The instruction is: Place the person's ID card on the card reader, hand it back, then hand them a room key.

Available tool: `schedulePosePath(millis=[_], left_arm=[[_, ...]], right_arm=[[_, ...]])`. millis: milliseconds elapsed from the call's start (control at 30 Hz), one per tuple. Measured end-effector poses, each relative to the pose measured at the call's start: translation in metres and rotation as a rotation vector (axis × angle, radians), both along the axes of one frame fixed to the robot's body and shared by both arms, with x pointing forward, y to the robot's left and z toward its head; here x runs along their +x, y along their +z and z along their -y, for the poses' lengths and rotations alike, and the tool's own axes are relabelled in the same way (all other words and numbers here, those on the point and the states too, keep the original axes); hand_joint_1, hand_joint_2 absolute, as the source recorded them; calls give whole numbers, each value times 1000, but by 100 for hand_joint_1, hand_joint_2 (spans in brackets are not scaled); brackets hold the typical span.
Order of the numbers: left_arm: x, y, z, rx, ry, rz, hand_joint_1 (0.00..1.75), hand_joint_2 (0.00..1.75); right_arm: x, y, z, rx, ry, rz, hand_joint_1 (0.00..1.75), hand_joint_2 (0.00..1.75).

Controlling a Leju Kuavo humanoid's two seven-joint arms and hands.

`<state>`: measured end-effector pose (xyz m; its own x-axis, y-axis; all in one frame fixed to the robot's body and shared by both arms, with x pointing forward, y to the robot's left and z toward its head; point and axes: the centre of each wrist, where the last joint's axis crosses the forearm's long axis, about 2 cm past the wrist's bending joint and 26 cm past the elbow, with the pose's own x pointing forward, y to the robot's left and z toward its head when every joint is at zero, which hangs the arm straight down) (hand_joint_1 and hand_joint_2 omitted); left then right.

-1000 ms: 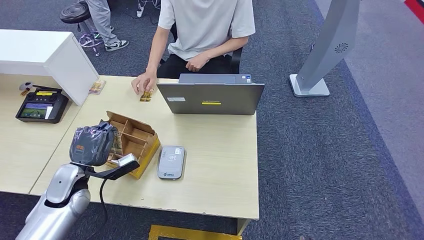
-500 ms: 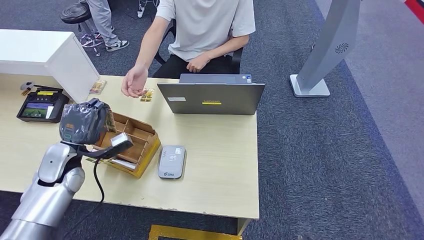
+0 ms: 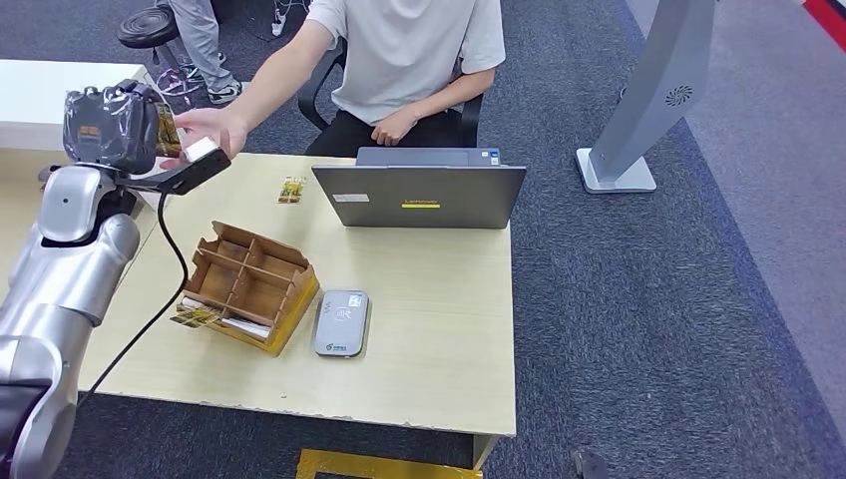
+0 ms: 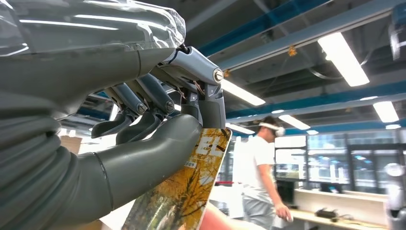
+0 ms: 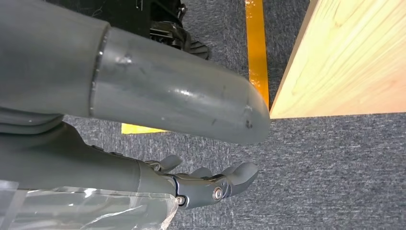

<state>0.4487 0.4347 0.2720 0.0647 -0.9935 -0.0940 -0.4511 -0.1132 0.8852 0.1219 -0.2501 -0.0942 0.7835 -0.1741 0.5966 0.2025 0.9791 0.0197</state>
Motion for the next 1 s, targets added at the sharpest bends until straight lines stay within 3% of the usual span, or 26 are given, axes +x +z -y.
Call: schedulePosePath(millis=[200,500,633,1000], left_arm=[[13,16,-9,-12,58,-33,175,175],[15,14,-12,-22,76,-62,175,175],[15,11,-13,-34,84,-75,0,175],[13,0,-19,-92,79,-84,0,175]], right_arm=[[3,1,-3,1,21,-1,0,0],[4,1,-4,2,25,1,0,0],[4,2,-4,3,26,-1,0,0],[7,2,-6,3,36,-1,0,0]])
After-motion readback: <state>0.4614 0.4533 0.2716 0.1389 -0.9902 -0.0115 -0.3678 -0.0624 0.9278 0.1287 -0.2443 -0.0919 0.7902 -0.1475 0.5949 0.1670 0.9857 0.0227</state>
